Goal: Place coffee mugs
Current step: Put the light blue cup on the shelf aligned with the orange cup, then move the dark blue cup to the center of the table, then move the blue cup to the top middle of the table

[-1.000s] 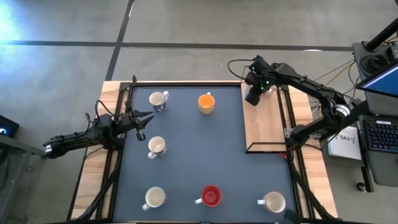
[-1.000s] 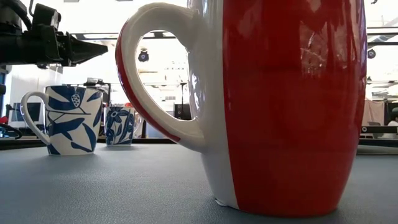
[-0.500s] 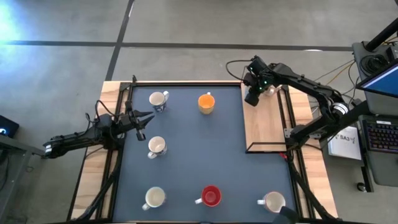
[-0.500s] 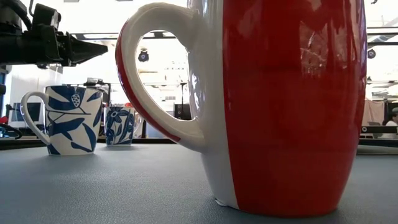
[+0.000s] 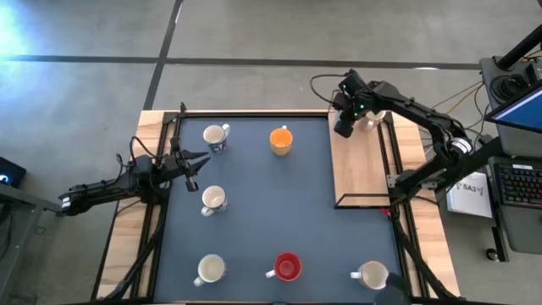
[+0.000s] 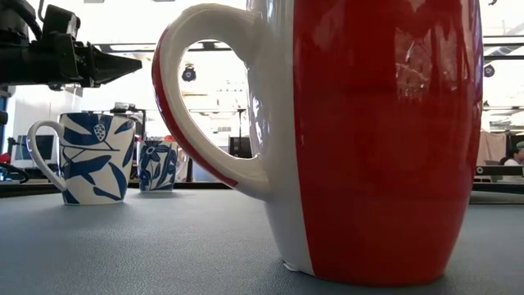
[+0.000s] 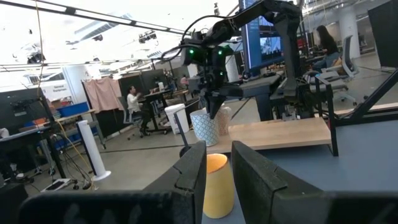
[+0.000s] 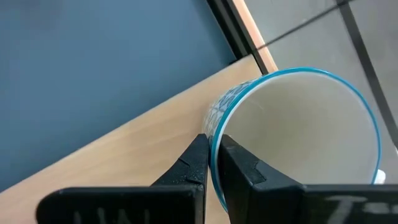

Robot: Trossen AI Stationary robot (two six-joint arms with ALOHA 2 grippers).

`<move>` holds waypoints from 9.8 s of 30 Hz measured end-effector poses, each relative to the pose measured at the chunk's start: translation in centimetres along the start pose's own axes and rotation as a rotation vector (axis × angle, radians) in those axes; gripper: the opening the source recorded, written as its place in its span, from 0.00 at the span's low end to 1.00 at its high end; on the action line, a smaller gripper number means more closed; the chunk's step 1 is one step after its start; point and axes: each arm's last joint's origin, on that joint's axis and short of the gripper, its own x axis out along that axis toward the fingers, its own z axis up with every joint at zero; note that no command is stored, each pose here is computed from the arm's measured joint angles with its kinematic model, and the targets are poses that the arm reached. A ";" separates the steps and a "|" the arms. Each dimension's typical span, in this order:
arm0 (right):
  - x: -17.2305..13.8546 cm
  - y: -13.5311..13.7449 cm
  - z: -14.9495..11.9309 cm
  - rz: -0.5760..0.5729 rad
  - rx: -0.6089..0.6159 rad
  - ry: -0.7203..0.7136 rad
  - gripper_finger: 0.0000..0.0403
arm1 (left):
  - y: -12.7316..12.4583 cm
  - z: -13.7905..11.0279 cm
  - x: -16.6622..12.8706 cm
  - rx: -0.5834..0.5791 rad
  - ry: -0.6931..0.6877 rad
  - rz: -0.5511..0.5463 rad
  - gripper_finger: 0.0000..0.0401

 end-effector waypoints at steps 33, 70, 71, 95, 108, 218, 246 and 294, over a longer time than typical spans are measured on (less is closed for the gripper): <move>-0.1 0.0 -0.2 0.029 0.025 0.001 0.06 | 0.0 0.0 0.0 0.000 0.000 0.000 0.15; -3.2 -0.3 1.4 0.011 0.065 -0.056 0.23 | 0.0 0.0 0.0 0.000 0.000 0.000 0.15; -3.5 -0.3 1.6 0.009 0.077 -0.068 0.22 | 0.0 0.0 0.0 0.000 0.000 0.000 0.15; -11.2 11.9 2.1 0.246 0.147 -0.281 0.19 | 0.0 0.1 0.0 -0.008 -0.006 0.002 0.15; -13.1 17.4 1.6 0.425 0.225 -0.314 0.19 | 0.3 1.1 0.0 -0.227 -0.120 0.020 0.15; -11.3 18.3 -1.9 0.281 -0.018 -0.029 0.19 | -14.3 3.4 27.1 -0.553 1.293 0.230 0.03; -11.3 18.3 -1.9 0.281 -0.046 -0.033 0.23 | -15.9 4.5 29.2 -0.473 1.372 0.110 0.24; -11.2 18.6 -1.1 0.312 0.078 -0.109 0.22 | 7.3 -1.4 19.9 -0.377 1.581 0.429 0.25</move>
